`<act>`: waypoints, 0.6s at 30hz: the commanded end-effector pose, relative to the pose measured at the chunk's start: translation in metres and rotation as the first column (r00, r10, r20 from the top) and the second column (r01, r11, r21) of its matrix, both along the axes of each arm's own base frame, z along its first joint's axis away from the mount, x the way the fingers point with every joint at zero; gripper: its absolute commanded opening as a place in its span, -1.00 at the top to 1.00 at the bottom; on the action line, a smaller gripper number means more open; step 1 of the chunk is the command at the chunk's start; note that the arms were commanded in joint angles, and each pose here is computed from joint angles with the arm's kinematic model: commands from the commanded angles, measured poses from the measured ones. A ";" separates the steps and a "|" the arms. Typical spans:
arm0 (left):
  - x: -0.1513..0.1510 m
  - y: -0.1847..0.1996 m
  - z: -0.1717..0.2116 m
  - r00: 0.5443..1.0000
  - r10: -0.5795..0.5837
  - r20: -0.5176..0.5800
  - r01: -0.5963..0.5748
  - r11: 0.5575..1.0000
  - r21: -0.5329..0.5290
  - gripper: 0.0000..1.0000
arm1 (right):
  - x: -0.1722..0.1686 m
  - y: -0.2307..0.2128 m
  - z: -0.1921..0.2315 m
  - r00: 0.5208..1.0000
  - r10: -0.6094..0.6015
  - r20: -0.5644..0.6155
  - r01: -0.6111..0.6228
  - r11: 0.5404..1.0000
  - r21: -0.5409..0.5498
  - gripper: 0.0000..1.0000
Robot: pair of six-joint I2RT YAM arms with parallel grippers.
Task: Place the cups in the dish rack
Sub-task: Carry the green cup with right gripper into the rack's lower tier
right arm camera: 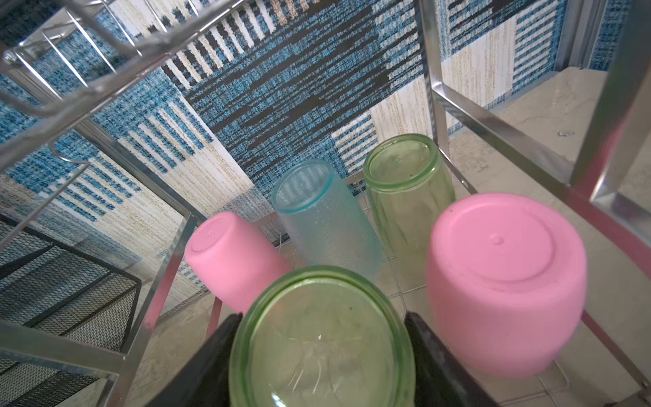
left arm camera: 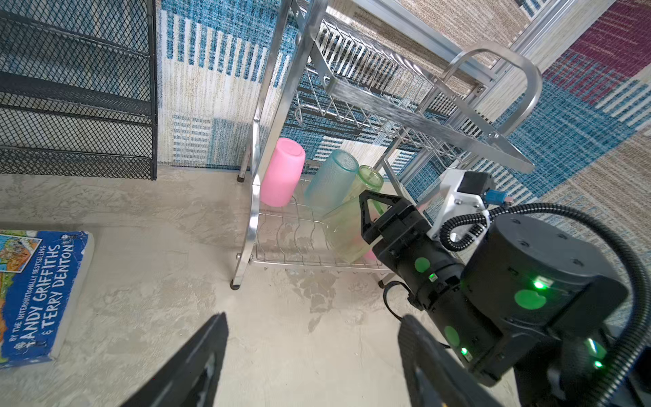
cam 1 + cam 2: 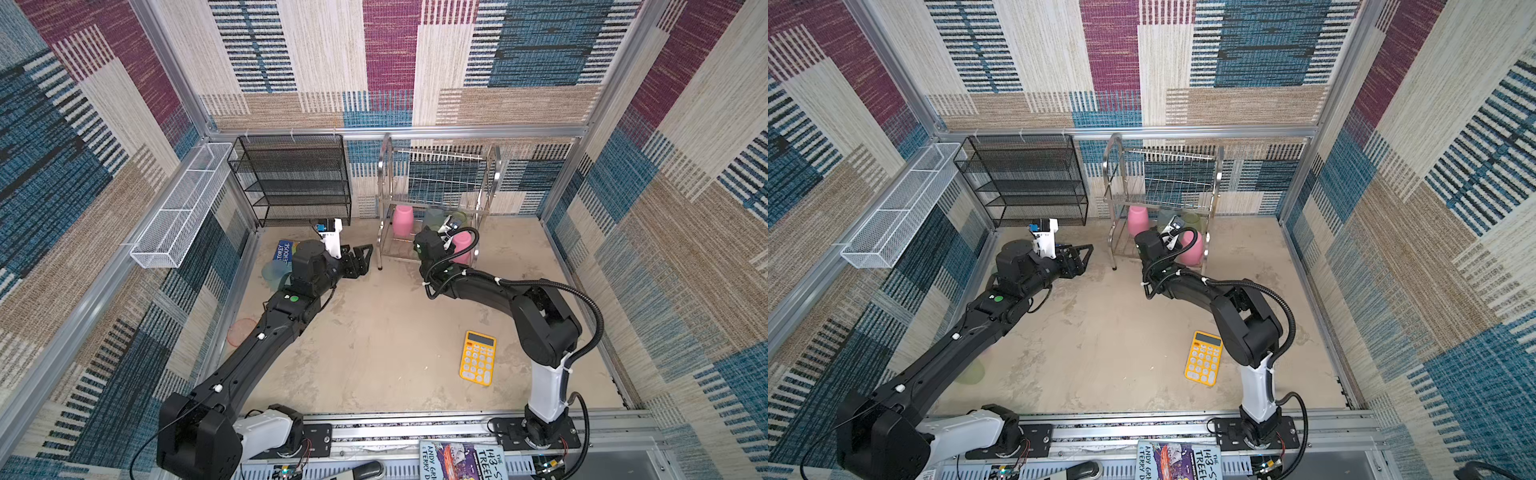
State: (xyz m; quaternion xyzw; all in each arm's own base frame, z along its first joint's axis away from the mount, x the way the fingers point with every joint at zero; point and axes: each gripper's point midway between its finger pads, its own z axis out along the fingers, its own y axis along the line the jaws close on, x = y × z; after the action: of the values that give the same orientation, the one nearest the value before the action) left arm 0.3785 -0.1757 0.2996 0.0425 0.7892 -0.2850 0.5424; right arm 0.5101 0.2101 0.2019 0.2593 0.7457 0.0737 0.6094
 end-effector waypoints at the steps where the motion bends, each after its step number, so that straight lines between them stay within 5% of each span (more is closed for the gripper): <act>1: -0.001 -0.002 0.005 1.000 -0.018 0.025 0.018 1.000 -0.003 -0.59 | 0.003 -0.005 0.004 0.999 -0.044 0.016 0.045 0.998 -0.032 -0.25; 18: -0.001 -0.002 0.006 1.000 -0.018 0.024 0.019 1.000 -0.019 -0.59 | 0.016 -0.011 -0.025 0.986 -0.147 -0.075 0.131 0.974 -0.187 -0.27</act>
State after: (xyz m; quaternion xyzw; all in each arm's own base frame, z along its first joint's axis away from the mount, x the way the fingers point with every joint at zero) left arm 0.3781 -0.1757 0.2969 0.0428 0.7897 -0.2889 0.5396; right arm 0.5274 0.2065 0.1775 0.2477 0.7609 -0.0216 0.5994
